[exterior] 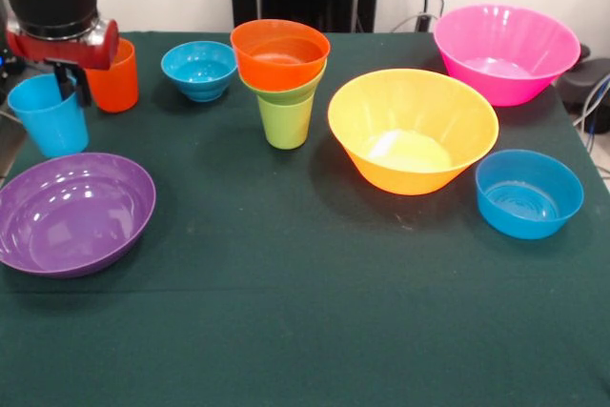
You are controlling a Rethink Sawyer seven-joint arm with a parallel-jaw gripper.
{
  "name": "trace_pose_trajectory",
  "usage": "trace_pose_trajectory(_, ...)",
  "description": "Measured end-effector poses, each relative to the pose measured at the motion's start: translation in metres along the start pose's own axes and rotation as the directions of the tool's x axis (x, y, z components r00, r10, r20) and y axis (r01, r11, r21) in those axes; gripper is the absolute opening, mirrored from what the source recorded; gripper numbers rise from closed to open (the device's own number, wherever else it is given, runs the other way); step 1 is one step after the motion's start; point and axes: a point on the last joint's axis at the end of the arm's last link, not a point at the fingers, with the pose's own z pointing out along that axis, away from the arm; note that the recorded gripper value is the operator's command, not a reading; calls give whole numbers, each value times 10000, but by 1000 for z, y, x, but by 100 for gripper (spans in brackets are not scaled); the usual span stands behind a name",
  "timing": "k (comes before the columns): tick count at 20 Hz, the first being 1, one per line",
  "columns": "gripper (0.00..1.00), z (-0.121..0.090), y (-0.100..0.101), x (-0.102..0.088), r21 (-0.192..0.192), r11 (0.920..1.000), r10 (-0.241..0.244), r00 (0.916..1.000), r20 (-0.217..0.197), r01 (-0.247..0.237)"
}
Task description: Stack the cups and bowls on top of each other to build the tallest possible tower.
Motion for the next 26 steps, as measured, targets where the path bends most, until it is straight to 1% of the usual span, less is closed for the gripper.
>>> trace_pose_trajectory(3, 0, -14, 4, -6, 193, 9997, -121, 9997, 192, 117)
trace_pose_trajectory(6, 0, -23, 8, -11, 309, 9993, -226, 9993, 309, 216)
trace_pose_trajectory(7, 0, -31, 13, -14, 416, 9986, -332, 9986, 413, 315)
trace_pose_trajectory(13, 0, -52, 19, -20, 664, 9967, -504, 9966, 658, 461)
trace_pose_trajectory(17, 0, -63, 20, -19, 711, 9965, -491, 9961, 730, 439)
trace_pose_trajectory(18, 0, -68, 21, -18, 701, 9967, -468, 9960, 757, 415)
trace_pose_trajectory(21, 0, -76, 23, -16, 644, 9973, -413, 9961, 779, 363)
trace_pose_trajectory(26, 0, -96, 32, -10, 510, 9983, -319, 9961, 827, 277)
